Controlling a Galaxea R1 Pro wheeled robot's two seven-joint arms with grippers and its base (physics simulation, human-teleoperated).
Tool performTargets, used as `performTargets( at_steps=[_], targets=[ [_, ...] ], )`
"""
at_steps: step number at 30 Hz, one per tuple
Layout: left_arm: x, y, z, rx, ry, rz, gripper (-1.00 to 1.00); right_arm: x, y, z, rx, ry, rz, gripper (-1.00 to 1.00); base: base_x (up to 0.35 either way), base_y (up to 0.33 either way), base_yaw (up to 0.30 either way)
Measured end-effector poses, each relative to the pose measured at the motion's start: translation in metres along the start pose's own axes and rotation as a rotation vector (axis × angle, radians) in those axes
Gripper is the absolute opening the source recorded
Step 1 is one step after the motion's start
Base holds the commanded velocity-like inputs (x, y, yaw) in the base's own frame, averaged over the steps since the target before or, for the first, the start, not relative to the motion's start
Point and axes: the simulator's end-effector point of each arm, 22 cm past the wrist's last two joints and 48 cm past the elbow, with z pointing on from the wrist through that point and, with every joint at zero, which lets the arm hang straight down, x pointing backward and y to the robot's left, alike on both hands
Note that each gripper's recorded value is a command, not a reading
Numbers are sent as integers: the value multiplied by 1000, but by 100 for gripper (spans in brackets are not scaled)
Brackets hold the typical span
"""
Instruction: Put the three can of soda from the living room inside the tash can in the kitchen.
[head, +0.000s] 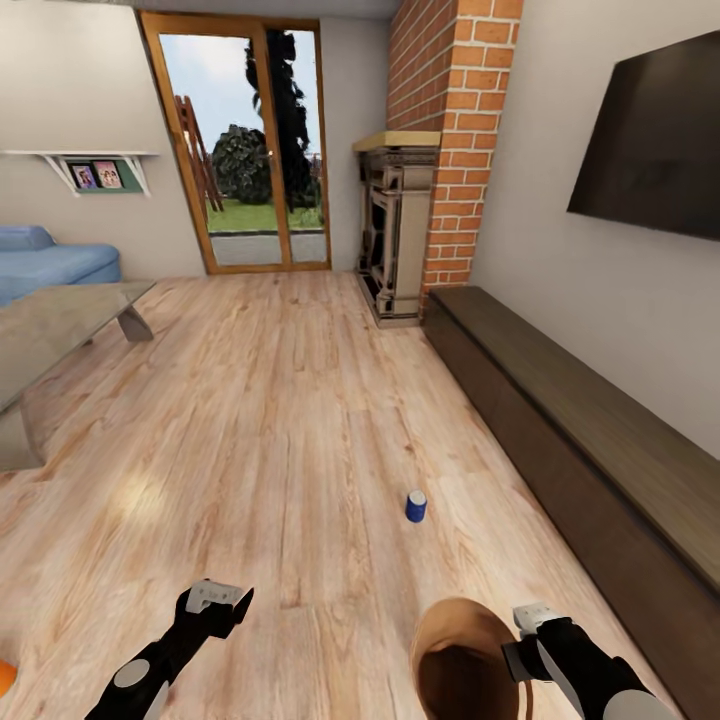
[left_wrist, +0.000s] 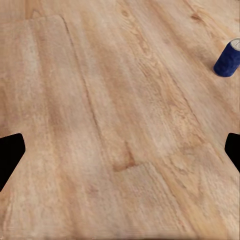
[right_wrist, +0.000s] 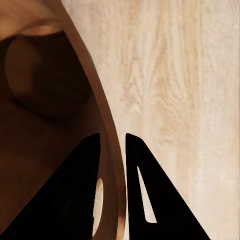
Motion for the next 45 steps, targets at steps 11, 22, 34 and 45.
performTargets(
  at_steps=[11, 22, 34, 45],
  targets=[
    [2, 0, 0, 2, 4, 0, 100, 1, 1, 1, -4, 3, 4, -100, 0, 0, 208],
    [3, 0, 0, 1, 8, -2, 100, 1, 0, 1, -3, 3, 3, -100, 0, 0, 17],
    [7, -1, 1, 1, 21, -5, 100, 1, 0, 1, -10, 2, 5, -100, -14, 15, 0],
    [6, -1, 1, 1, 19, -4, 100, 1, 0, 1, -4, 3, 2, -100, -180, 198, 61]
  ],
)
